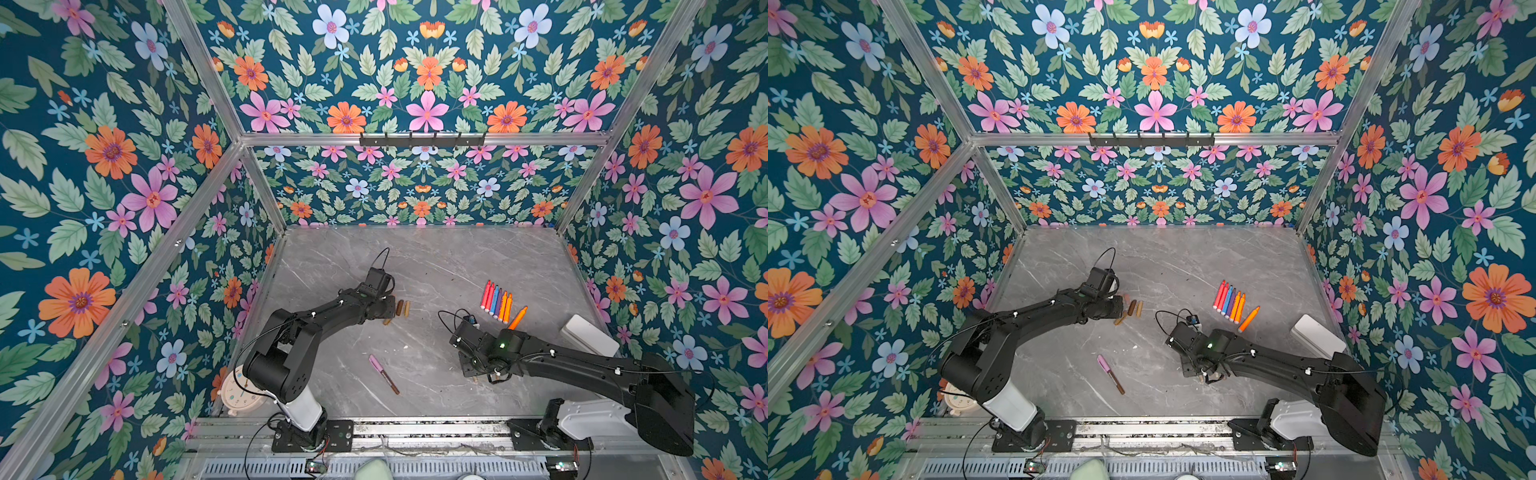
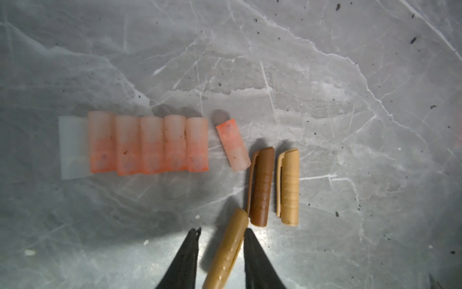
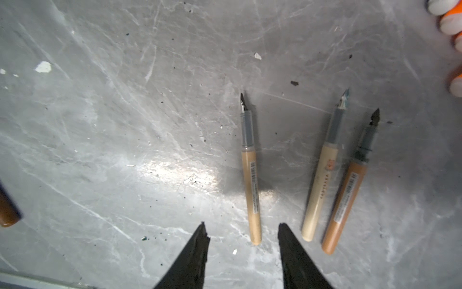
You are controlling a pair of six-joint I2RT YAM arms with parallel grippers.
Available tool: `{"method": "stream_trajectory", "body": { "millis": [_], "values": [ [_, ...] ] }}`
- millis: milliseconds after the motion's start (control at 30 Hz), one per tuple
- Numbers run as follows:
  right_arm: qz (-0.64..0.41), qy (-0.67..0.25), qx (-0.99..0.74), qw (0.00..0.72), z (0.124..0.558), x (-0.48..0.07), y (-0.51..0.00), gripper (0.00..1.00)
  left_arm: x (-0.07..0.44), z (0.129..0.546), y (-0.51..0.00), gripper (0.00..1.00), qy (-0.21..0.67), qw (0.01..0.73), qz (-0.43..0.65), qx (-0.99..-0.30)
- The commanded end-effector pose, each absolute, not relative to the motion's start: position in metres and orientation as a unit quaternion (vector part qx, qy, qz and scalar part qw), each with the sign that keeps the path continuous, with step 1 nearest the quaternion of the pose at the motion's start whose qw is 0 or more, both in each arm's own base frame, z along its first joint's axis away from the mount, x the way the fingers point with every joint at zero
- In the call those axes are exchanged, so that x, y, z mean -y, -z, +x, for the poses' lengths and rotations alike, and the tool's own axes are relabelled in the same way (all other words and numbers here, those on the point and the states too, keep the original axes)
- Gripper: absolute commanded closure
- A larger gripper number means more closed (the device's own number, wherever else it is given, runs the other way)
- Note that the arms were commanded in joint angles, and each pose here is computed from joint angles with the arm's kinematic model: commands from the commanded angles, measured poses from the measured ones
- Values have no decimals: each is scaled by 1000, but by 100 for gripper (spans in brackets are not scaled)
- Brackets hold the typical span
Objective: Open the pen caps
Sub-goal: 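Open the left gripper to release the brown cap beside the tan cap, then move the right gripper to the pink-capped brown pen while the left gripper rises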
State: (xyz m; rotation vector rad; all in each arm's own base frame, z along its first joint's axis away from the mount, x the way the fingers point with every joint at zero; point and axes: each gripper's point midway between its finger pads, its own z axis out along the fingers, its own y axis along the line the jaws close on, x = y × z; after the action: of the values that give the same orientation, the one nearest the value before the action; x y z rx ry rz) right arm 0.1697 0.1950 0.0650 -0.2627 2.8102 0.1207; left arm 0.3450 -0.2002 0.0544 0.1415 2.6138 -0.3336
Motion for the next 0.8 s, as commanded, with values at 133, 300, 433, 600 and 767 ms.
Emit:
{"method": "stream_trajectory", "body": {
  "millis": [133, 300, 433, 600, 767],
  "values": [
    [-158, -98, -968, 170, 162, -239, -77, 53, 198, 350, -85, 67, 128, 288, 46, -948],
    [-242, -164, -946, 140, 138, -314, -73, 54, 192, 353, -155, 68, 177, 394, 15, -902],
    [-271, -198, -936, 102, 120, -372, -53, 56, 165, 344, -215, 67, 190, 493, -30, -849],
    [-312, -169, -932, 81, 109, -414, -35, 56, 140, 322, -258, 61, 203, 564, -56, -799],
    [-315, -132, -937, 71, 111, -418, -21, 56, 128, 311, -262, 61, 195, 577, -61, -791]
  ]
}}
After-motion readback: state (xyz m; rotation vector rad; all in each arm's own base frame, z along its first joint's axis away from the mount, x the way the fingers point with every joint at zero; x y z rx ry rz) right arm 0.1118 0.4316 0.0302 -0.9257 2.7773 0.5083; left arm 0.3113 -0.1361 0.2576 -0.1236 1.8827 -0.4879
